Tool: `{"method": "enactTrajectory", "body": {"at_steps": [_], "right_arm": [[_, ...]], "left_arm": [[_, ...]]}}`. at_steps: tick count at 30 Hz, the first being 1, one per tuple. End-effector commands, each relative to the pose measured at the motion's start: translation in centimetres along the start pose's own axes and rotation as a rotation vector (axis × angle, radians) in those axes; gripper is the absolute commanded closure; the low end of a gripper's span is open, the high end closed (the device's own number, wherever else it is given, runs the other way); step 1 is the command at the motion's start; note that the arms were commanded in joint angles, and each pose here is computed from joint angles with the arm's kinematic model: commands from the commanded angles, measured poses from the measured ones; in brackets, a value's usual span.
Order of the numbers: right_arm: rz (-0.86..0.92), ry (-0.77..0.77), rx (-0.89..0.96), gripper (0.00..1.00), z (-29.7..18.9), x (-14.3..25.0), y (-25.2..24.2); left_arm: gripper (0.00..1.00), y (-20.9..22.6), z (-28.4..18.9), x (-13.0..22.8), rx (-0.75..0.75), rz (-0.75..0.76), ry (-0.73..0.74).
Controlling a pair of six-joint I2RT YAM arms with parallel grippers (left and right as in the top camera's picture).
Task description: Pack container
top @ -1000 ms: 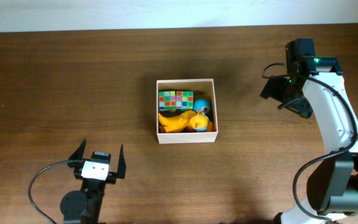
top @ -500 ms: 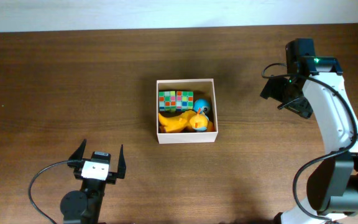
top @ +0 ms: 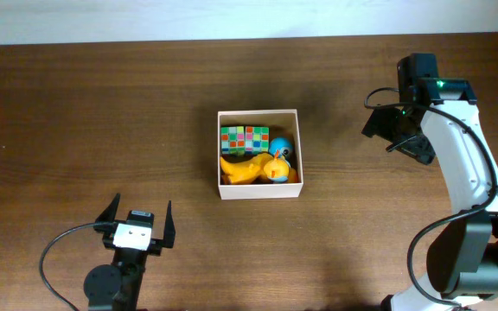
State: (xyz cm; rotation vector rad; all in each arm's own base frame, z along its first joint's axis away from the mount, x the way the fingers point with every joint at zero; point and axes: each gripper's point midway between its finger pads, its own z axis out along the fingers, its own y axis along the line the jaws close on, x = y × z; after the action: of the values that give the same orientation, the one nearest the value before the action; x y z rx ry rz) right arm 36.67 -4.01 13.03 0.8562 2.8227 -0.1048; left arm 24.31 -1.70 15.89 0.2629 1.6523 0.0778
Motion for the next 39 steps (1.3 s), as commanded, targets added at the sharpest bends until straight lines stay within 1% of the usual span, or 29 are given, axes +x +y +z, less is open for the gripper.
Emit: {"method": "enactTrajectory", "body": {"at_steps": [1,6,11,15,19,30,39], "right_arm": [[-0.002,-0.06,-0.033,0.01,-2.3,-0.2,0.2],[-0.019,-0.236,-0.123,0.01,-8.1,-0.6,0.8],[-0.241,-0.451,-0.23,0.01,-12.6,0.9,2.2],[-0.339,-0.608,-0.318,0.01,-14.1,2.9,2.3],[-0.367,-0.699,-0.376,0.01,-13.6,5.1,1.2],[-0.35,-0.843,-0.474,0.01,-9.8,10.6,-1.8],[-0.329,-0.965,-0.543,0.01,-6.9,13.0,-2.9]], "left_arm": [[0.01,0.3,0.0,0.1,-0.018,0.012,-0.002],[0.01,0.3,0.0,0.1,-0.018,0.012,-0.002],[0.01,0.3,0.0,0.1,-0.018,0.012,-0.002],[0.01,0.3,0.0,0.1,-0.018,0.012,-0.002],[0.01,0.3,0.0,0.1,-0.018,0.012,-0.002],[0.01,0.3,0.0,0.1,-0.018,0.012,-0.002],[0.01,0.3,0.0,0.1,-0.018,0.012,-0.002]]}}
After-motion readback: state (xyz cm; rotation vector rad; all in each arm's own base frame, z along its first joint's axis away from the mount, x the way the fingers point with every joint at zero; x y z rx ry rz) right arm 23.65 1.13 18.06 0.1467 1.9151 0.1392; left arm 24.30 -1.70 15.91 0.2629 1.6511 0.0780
